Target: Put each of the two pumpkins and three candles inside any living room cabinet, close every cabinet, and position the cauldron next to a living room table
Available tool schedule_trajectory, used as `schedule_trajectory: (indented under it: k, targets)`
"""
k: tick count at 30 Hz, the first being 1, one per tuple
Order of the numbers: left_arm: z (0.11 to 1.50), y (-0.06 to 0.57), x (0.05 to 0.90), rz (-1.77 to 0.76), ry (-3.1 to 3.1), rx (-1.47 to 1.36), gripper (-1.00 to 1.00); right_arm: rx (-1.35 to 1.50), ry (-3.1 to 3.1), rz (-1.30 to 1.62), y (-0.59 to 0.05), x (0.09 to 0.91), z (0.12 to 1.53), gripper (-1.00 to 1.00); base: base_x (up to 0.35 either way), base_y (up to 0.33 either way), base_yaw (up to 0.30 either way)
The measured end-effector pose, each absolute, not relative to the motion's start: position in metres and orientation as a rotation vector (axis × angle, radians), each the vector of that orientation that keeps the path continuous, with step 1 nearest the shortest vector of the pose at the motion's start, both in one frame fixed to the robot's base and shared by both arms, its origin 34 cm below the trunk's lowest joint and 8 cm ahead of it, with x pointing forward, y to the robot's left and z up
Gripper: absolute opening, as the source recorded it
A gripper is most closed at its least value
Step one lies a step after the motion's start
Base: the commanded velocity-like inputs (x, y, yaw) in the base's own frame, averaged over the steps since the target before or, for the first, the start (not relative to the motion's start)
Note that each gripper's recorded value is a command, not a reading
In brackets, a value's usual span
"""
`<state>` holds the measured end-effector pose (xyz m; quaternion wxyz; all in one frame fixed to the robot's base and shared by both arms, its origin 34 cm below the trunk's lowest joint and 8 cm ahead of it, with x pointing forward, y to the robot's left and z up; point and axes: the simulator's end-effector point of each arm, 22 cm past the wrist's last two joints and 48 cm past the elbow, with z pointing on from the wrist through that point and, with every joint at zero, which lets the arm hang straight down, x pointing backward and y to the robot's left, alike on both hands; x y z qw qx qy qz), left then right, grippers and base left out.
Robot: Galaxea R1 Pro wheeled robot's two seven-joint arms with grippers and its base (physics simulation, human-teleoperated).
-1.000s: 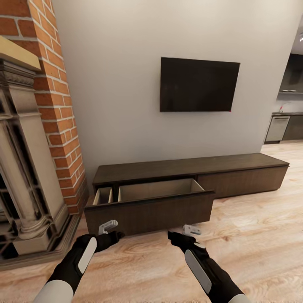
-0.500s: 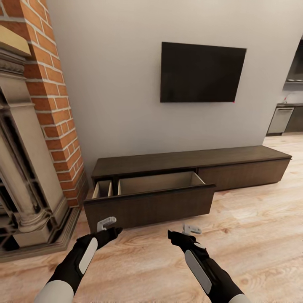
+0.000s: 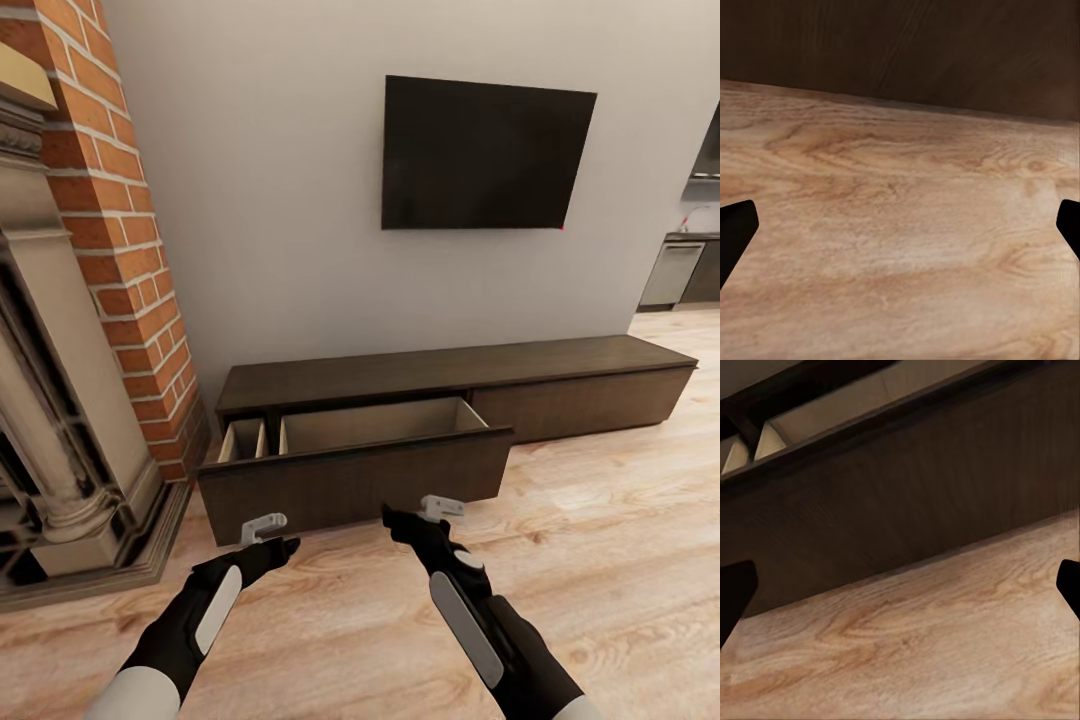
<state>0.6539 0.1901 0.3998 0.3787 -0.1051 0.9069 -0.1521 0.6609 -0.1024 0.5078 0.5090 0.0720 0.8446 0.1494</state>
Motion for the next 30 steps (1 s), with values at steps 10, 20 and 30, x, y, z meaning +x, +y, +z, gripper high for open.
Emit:
schedule_trajectory:
  k: [10, 20, 30]
  targets:
    - [0.400, 0.189, 0.653, -0.394, 2.319, -0.268, 1.00, 0.176, 2.040, 0.356, -0.103, 0.660, 0.506, 1.00, 0.078, 0.000, 0.000]
    - [0.398, 0.189, 0.651, -0.396, 2.329, -0.270, 1.00, 0.178, 2.050, 0.357, -0.103, 0.659, 0.503, 1.00, 0.238, 0.000, 0.000]
    - [0.398, 0.189, 0.652, -0.397, 2.326, -0.273, 1.00, 0.179, 2.082, 0.350, -0.104, 0.656, 0.490, 1.00, 0.215, 0.000, 0.000]
